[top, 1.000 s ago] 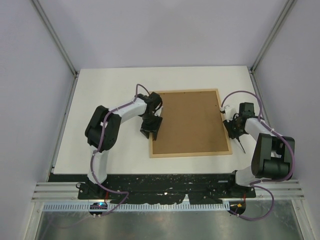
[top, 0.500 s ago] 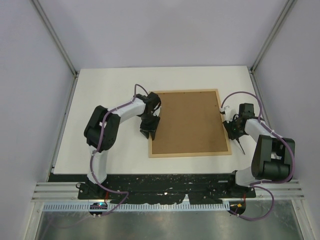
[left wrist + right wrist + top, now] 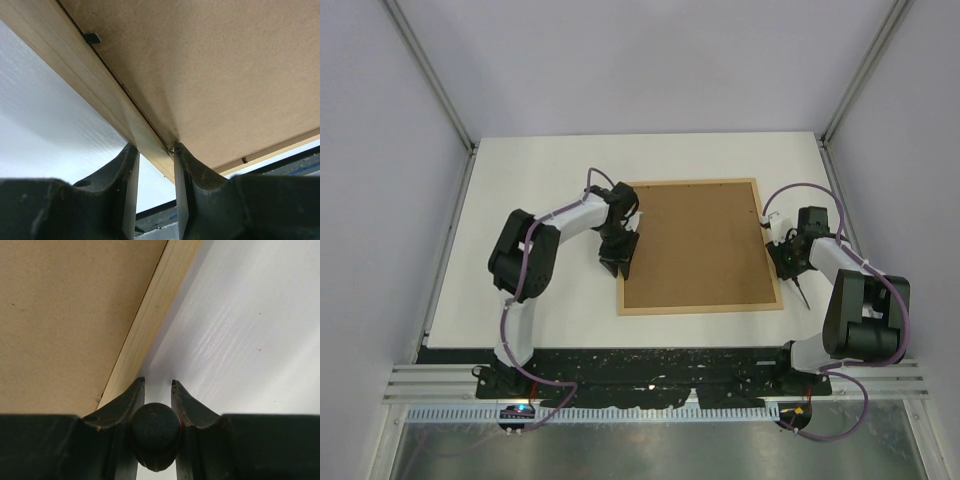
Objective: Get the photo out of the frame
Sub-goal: Adjust the photo frame at the center of the board.
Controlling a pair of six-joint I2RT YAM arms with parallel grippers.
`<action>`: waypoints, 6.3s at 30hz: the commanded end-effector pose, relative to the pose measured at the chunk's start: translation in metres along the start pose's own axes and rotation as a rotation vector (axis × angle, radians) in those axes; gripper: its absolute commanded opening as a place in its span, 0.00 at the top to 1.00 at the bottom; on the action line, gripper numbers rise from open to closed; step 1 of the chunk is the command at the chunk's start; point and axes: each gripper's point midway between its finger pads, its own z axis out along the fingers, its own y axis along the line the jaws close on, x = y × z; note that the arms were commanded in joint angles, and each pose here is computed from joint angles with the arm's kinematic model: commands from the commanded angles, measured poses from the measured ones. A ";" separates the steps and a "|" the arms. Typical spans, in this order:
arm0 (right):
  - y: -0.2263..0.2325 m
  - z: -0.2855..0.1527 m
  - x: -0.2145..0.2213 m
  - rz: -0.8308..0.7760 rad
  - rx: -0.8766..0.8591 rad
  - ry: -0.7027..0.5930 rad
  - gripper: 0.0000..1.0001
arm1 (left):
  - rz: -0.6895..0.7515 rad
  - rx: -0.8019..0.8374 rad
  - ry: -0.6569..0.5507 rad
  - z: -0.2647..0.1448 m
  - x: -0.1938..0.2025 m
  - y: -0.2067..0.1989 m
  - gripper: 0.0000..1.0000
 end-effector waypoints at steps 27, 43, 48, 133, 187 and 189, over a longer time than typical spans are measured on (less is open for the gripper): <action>0.024 0.006 -0.011 0.052 -0.105 -0.021 0.92 | 0.105 0.224 -0.175 -0.038 -0.034 -0.021 0.50; 0.027 0.008 -0.010 0.036 -0.094 -0.022 0.92 | 0.130 0.045 -0.057 -0.026 -0.009 -0.006 0.47; 0.028 0.008 -0.010 0.036 -0.095 -0.023 0.92 | 0.175 0.128 -0.199 -0.061 -0.024 -0.022 0.45; 0.024 -0.002 -0.034 -0.014 -0.051 -0.110 0.92 | -0.098 0.056 -0.261 -0.052 -0.090 0.058 0.41; 0.042 -0.032 -0.053 -0.043 -0.088 -0.249 0.92 | -0.045 -0.170 -0.243 -0.028 -0.134 0.055 0.70; 0.043 -0.032 -0.053 -0.045 -0.090 -0.250 0.92 | -0.044 -0.169 -0.249 -0.029 -0.136 0.055 0.74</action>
